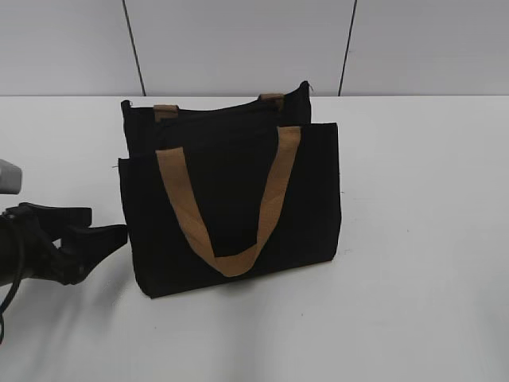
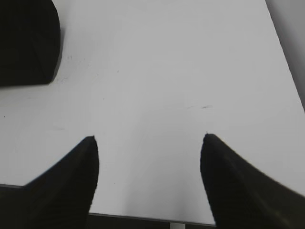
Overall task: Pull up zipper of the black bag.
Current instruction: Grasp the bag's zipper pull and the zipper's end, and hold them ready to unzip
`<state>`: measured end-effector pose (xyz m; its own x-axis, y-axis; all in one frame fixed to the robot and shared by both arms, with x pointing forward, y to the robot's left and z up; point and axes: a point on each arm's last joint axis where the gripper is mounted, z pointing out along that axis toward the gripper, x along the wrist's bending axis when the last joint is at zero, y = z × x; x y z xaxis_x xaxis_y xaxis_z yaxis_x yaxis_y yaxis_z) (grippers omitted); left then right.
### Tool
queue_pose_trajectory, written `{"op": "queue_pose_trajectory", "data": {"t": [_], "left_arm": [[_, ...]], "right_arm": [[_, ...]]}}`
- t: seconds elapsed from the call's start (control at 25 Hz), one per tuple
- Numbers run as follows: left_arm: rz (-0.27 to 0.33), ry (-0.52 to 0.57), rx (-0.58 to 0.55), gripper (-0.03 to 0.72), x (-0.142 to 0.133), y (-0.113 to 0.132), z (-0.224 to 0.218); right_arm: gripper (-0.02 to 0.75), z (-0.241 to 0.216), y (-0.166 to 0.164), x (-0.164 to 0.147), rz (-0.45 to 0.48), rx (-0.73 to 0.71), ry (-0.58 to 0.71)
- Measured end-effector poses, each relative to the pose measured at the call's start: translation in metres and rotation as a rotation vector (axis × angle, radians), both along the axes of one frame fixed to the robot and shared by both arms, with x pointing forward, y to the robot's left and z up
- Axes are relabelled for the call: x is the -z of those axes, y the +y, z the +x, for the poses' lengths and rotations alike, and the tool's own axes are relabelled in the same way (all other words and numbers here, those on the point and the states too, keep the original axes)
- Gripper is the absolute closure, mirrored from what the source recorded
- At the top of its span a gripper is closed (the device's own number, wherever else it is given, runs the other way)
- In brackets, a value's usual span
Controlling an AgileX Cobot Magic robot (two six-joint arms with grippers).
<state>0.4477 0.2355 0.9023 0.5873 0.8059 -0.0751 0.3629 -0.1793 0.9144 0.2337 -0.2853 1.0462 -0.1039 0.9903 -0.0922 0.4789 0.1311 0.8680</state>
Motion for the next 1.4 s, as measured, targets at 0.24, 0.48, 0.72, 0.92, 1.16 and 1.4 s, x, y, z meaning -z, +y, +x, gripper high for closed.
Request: {"op": "queue_pose_trajectory", "data": {"t": [0.24,0.48,0.72,0.92,1.16,1.4], "left_arm": [[-0.003,0.042,0.089,0.097,0.013,-0.008,0.016],[0.012,0.062,0.183,0.097,0.023,-0.014,0.025],[0.019,0.048,0.207,0.097,0.024,-0.017,0.035],[0.018,0.041,0.224,0.108,0.027,-0.019,0.048],[0.020,0.036,0.235,0.148,0.035,-0.021,0.064],[0.017,0.012,0.242,0.294,0.033,-0.022,0.071]], "right_arm": [[0.220,0.000,0.000,0.000,0.000,0.000,0.000],[0.220,0.000,0.000,0.000,0.000,0.000,0.000],[0.220,0.000,0.000,0.000,0.000,0.000,0.000],[0.220,0.000,0.000,0.000,0.000,0.000,0.000],[0.220,0.000,0.000,0.000,0.000,0.000,0.000],[0.220,0.000,0.000,0.000,0.000,0.000,0.000]]}}
